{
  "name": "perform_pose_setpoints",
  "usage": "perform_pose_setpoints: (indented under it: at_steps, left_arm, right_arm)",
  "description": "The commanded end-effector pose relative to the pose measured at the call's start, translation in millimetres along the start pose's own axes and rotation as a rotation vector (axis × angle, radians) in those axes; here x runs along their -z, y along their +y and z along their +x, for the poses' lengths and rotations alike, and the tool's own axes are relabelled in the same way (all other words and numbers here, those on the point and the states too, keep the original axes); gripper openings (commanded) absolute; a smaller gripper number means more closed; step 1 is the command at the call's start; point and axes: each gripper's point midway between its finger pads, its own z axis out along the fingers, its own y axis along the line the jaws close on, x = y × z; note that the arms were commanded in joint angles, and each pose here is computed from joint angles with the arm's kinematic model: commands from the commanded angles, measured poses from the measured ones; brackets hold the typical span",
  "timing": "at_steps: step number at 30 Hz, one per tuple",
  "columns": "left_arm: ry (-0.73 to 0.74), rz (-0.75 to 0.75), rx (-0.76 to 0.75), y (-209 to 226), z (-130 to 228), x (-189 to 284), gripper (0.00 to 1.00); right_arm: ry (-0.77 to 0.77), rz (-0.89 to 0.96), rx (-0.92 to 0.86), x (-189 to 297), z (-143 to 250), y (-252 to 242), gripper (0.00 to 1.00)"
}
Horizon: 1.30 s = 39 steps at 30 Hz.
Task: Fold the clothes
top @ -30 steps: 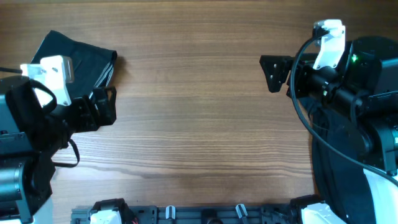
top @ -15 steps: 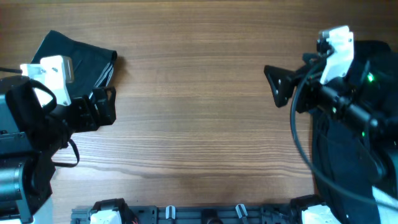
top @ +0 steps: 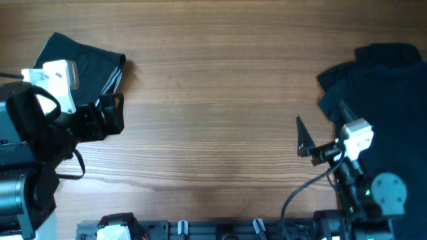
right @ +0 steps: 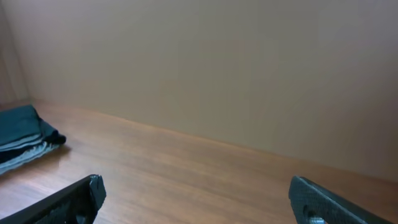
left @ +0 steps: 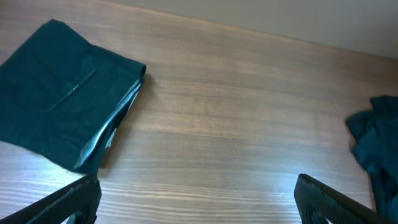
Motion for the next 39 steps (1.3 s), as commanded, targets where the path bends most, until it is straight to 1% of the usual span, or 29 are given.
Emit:
perform_pose_setpoints:
  at_steps: [1, 4, 7, 9, 12, 15, 18, 39]
  left_arm:
    - [-0.002, 0.006, -0.02, -2, 0, 0, 1.0]
    - [-0.002, 0.006, -0.02, -2, 0, 0, 1.0]
    - [-0.001, 0.006, -0.02, -2, 0, 0, 1.0]
    - [-0.001, 0.006, -0.02, -2, 0, 0, 1.0]
    - [-0.002, 0.006, -0.02, -2, 0, 0, 1.0]
    - [-0.002, 0.006, -0.02, -2, 0, 0, 1.0]
    - [-0.001, 0.006, -0.02, -2, 0, 0, 1.0]
    - [-0.001, 0.008, -0.022, -3, 1, 1, 1.0]
  right_arm:
    - [-0.026, 0.024, -0.015, 8, 22, 0, 1.0]
    - [-0.023, 0.043, -0.015, 10, 44, -1, 1.0]
    - [-0.081, 0.087, 0.0, 7, 51, -9, 1.0]
    - [-0.089, 0.099, 0.002, 4, 60, -11, 1.0]
    - [-0.052, 0.096, -0.008, -3, 90, -11, 1.0]
    - [-0.043, 0.1, -0.008, -3, 94, -11, 1.0]
    - [0.017, 0.096, -0.024, -4, 109, -10, 1.0]
    - [0.026, 0.095, -0.026, -4, 111, -10, 1.0]
